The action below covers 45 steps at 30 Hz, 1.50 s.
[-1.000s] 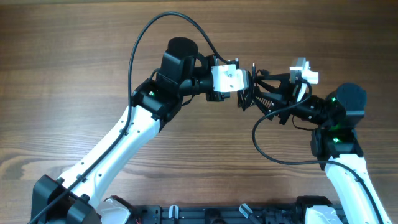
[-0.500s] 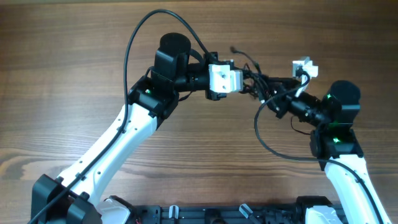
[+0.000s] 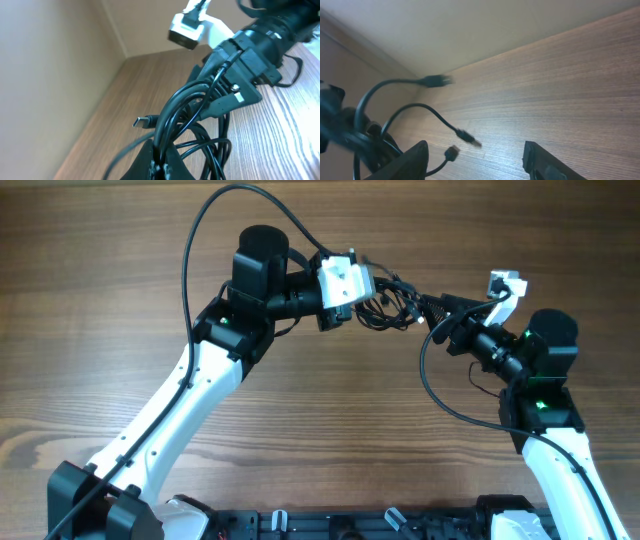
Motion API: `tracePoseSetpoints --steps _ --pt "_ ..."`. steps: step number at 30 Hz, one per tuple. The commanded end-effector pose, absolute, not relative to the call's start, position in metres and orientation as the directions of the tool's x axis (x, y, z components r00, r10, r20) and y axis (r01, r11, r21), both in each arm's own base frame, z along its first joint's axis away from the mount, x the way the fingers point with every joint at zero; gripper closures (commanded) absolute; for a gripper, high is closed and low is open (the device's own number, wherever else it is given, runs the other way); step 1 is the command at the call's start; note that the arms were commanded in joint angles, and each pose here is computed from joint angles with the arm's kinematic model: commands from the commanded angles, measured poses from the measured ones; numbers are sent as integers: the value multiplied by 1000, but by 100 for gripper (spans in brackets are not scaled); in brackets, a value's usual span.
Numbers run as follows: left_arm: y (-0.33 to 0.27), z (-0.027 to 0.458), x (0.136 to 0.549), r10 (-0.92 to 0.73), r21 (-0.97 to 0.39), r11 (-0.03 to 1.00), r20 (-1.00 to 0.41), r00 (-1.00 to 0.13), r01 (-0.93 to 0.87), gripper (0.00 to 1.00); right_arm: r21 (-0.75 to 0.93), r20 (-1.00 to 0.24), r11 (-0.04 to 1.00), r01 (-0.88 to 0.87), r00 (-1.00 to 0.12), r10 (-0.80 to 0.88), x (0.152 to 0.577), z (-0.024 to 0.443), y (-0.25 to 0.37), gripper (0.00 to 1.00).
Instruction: Untangle cables
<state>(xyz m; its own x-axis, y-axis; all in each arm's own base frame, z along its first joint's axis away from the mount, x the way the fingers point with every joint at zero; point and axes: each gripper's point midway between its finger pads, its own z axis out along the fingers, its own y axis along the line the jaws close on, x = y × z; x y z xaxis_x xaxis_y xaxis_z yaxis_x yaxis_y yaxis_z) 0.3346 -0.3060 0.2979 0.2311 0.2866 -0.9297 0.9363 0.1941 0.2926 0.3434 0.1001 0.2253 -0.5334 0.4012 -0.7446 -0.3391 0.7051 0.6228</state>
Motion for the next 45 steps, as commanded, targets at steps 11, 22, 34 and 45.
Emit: tracePoseSetpoints --steps 11,22,34,45 --pt "-281 302 376 141 -124 554 -961 -240 823 96 527 -841 599 -603 -470 267 324 256 129 38" --pt "-308 303 354 80 -268 509 -931 -355 818 96 447 -888 552 -703 -423 180 312 258 139 89" --pt "-265 298 399 -136 -428 714 -861 -490 555 96 574 -795 682 -453 -507 332 338 238 111 95" --pt "-266 297 398 -90 -383 715 -880 -465 585 96 572 -797 674 -467 -511 322 336 238 113 57"
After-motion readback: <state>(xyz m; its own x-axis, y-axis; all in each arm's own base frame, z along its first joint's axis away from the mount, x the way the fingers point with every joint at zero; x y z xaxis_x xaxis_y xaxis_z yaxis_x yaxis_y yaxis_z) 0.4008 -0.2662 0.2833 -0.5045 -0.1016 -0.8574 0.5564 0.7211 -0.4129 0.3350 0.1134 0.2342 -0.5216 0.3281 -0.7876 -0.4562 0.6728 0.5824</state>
